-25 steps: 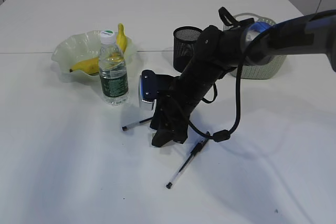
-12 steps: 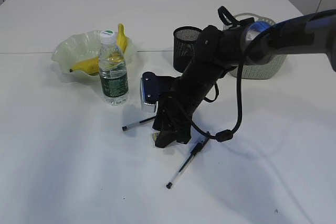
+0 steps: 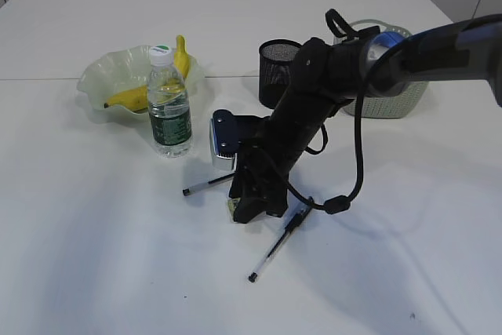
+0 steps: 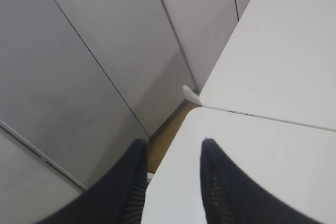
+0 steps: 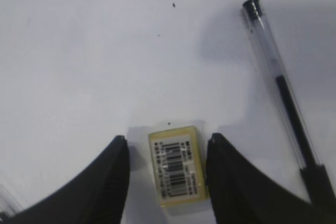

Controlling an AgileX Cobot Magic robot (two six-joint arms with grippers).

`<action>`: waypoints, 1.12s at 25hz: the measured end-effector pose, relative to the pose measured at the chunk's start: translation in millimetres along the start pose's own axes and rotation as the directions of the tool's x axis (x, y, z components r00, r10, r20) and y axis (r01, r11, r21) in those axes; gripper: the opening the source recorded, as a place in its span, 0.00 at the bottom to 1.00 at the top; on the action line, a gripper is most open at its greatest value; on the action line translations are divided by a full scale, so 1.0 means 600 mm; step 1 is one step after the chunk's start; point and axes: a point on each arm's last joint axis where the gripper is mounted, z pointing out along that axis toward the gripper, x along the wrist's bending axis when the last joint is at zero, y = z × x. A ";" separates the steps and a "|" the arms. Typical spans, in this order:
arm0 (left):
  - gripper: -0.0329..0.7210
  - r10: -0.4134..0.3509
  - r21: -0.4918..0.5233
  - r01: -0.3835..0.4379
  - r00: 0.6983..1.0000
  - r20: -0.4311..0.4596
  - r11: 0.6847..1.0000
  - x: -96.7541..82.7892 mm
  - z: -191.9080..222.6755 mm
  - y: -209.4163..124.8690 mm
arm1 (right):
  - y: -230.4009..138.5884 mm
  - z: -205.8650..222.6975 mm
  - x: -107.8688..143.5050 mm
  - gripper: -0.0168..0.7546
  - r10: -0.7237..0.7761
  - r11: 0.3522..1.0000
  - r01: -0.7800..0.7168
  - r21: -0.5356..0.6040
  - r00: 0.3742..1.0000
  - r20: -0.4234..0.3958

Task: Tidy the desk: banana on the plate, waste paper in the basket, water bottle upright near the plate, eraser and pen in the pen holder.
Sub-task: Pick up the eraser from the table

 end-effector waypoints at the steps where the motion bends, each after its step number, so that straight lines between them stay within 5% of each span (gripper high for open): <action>1: 0.36 0.000 0.000 0.000 1.000 0.000 1.000 0.000 0.000 0.000 | 0.000 0.000 0.000 0.47 0.000 1.000 0.000 0.000 1.000 0.000; 8: 0.36 0.000 0.000 0.000 1.000 0.000 1.000 0.000 0.000 0.000 | 0.000 0.000 0.001 0.34 0.000 1.000 0.000 0.000 1.000 -0.006; 28: 0.36 0.000 0.000 0.000 1.000 0.000 1.000 0.000 0.000 0.000 | 0.001 -0.001 0.000 0.27 0.048 0.999 -0.048 -0.001 0.999 -0.005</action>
